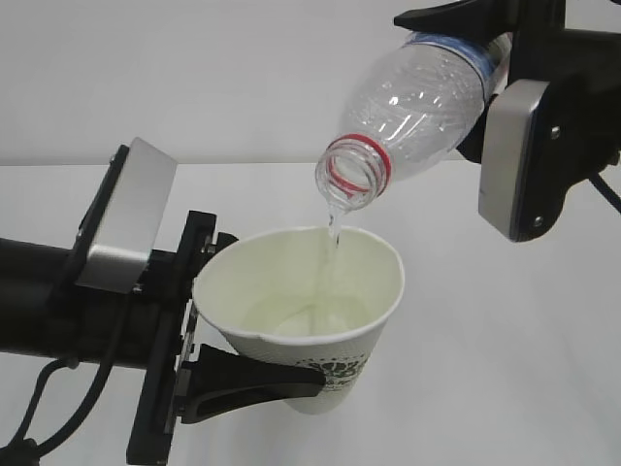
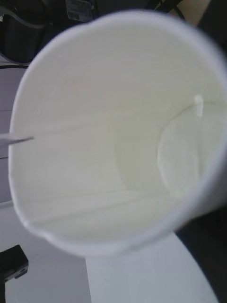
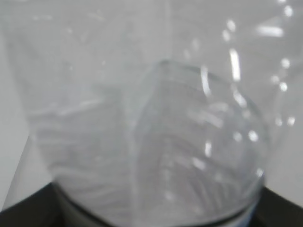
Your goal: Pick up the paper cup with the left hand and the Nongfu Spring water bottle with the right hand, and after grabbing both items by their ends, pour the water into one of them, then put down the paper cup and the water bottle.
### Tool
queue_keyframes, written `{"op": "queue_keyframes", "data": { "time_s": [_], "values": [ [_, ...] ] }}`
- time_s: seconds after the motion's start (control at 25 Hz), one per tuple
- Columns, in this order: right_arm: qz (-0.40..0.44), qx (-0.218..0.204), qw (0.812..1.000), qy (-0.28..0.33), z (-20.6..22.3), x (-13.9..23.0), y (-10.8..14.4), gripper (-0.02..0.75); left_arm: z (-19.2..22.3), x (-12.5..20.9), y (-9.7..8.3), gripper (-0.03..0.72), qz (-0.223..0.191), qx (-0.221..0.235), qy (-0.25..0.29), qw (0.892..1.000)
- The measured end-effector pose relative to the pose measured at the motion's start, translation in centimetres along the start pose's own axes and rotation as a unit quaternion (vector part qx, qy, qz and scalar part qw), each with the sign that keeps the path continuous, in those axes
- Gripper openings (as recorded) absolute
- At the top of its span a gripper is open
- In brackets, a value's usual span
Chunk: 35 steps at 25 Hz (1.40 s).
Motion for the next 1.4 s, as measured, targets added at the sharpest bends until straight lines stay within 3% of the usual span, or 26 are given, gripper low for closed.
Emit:
{"op": "queue_keyframes", "data": {
  "time_s": [1.4],
  "values": [
    [-0.002,0.003,1.0,0.004,0.0,0.09,-0.09,0.47,0.0,0.15,-0.16,0.447,0.006,0.007,0.007,1.0]
  ]
}}
Point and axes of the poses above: a point on each arm's last joint axis where the gripper is mounted, z pointing out along that axis toward the gripper, y along the wrist's bending axis when the last joint is at zero, x = y × z, the point moved 2 cm from there along z, pointing out along that axis toward the gripper, and after that the axes turned 10 degrees about -z, right-handed, at the moved point
